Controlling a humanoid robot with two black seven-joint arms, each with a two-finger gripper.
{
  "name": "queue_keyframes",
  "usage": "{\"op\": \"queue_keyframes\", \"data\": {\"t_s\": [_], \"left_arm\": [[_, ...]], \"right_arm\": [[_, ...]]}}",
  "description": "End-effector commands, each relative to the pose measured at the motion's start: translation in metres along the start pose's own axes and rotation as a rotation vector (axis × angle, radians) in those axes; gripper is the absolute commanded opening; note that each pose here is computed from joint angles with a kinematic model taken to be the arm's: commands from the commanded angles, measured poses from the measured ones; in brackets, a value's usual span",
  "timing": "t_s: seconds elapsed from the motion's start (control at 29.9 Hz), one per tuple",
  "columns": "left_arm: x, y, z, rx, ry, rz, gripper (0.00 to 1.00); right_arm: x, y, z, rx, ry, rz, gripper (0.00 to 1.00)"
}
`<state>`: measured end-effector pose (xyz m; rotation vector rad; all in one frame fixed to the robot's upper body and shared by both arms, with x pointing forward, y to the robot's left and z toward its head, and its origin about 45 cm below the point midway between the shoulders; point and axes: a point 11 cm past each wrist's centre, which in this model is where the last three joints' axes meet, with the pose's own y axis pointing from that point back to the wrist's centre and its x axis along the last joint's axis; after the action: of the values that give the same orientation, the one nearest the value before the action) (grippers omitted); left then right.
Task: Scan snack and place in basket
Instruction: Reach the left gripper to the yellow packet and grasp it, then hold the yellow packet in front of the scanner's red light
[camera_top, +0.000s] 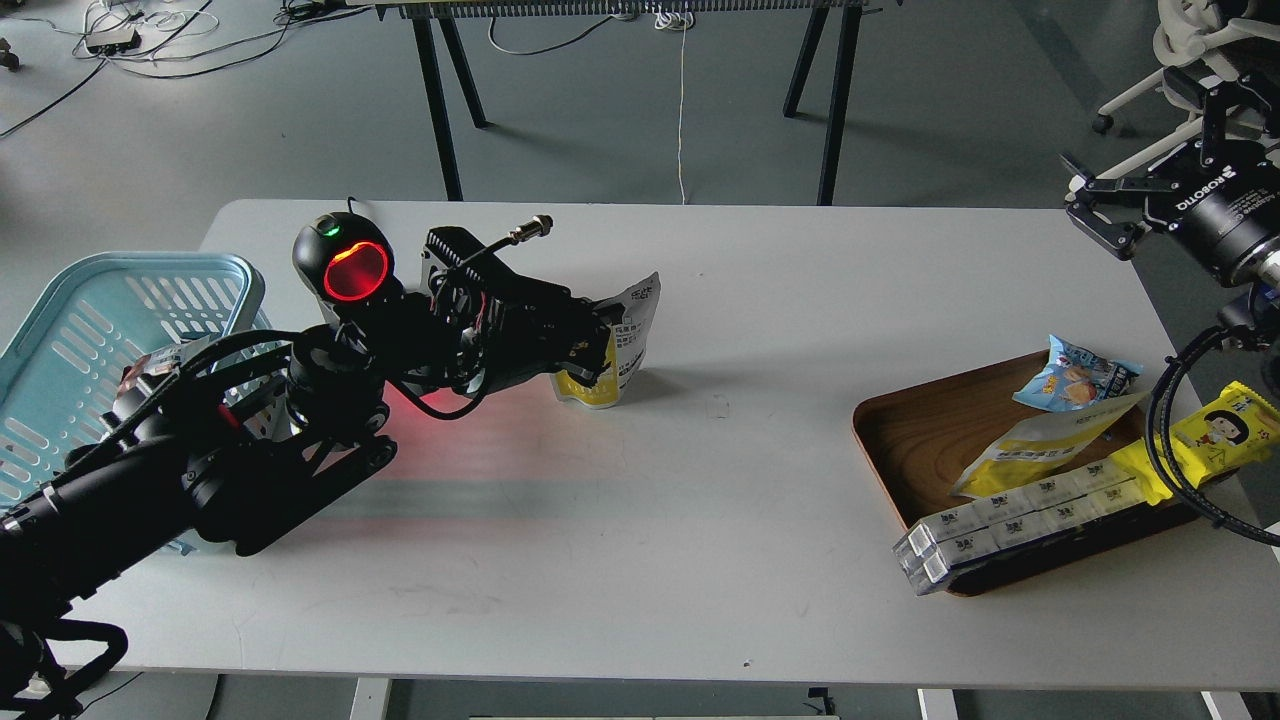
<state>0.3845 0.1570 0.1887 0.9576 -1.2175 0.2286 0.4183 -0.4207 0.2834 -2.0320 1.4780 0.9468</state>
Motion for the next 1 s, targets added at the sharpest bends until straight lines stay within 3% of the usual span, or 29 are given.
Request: {"op": "queue_keyframes", "data": {"t_s": [0.0,0.33,0.97], "left_arm": [[0.000,0.001,-0.001,0.002,-0.002,0.001,0.01],[0.019,0.024,-0.016,0.010,-0.056,0.073,0.00],[0.040,0.111,-0.026,0.006,-0.247,0.066,0.00]], "right_arm": [[-0.001,0.000,0.000,0.000,0.000,-0.002,0.98],[-0.002,0.000,-0.002,0.004,0.001,-0.004,0.98],[-0.003,0.000,-0.005,0.009,0.005,-0.007,0.98]]}}
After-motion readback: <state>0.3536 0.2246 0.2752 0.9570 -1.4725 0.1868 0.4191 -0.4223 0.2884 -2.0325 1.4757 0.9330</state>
